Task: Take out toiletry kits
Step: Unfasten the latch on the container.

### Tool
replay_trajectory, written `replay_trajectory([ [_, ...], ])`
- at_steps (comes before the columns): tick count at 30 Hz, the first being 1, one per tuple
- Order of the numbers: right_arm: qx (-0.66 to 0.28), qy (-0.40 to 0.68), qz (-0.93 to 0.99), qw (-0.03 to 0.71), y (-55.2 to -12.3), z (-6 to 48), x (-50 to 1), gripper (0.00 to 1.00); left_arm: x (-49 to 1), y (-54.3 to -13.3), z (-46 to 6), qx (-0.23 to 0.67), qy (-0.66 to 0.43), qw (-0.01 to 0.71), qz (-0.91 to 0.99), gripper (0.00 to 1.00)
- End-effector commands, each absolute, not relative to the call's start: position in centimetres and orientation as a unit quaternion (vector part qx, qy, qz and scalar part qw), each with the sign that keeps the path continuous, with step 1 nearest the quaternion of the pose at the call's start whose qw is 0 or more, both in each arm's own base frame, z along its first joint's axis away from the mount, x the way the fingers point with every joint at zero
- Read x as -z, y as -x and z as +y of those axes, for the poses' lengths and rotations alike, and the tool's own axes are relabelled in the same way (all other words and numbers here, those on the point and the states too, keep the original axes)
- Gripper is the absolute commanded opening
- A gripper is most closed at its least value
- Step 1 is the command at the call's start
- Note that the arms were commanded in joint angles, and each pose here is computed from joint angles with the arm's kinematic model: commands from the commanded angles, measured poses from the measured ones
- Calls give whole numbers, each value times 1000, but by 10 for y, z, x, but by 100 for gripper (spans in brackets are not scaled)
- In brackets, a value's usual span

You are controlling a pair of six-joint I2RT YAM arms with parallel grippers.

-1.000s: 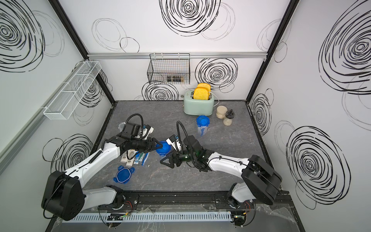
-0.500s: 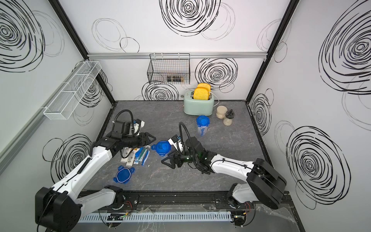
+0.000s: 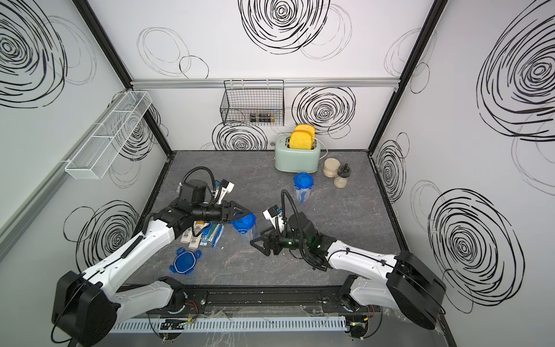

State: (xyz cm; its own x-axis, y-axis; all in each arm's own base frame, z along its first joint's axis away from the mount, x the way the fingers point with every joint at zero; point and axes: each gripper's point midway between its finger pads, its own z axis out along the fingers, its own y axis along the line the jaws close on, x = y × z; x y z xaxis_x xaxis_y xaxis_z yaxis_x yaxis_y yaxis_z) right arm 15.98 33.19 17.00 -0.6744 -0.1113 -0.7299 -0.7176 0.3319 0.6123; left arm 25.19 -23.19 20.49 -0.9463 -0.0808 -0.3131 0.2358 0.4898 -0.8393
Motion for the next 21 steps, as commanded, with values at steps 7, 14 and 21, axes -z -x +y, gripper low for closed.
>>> replay_trajectory([
  [7,-528,246,747,321,-163,326,-179,79,-194,-254,-243,517,-56,146,842,50],
  [14,-536,242,743,320,-164,334,-189,78,-179,-254,-246,521,-51,127,843,50],
  [21,-549,220,745,307,-166,347,-189,77,-168,-254,-245,519,-44,116,846,50],
])
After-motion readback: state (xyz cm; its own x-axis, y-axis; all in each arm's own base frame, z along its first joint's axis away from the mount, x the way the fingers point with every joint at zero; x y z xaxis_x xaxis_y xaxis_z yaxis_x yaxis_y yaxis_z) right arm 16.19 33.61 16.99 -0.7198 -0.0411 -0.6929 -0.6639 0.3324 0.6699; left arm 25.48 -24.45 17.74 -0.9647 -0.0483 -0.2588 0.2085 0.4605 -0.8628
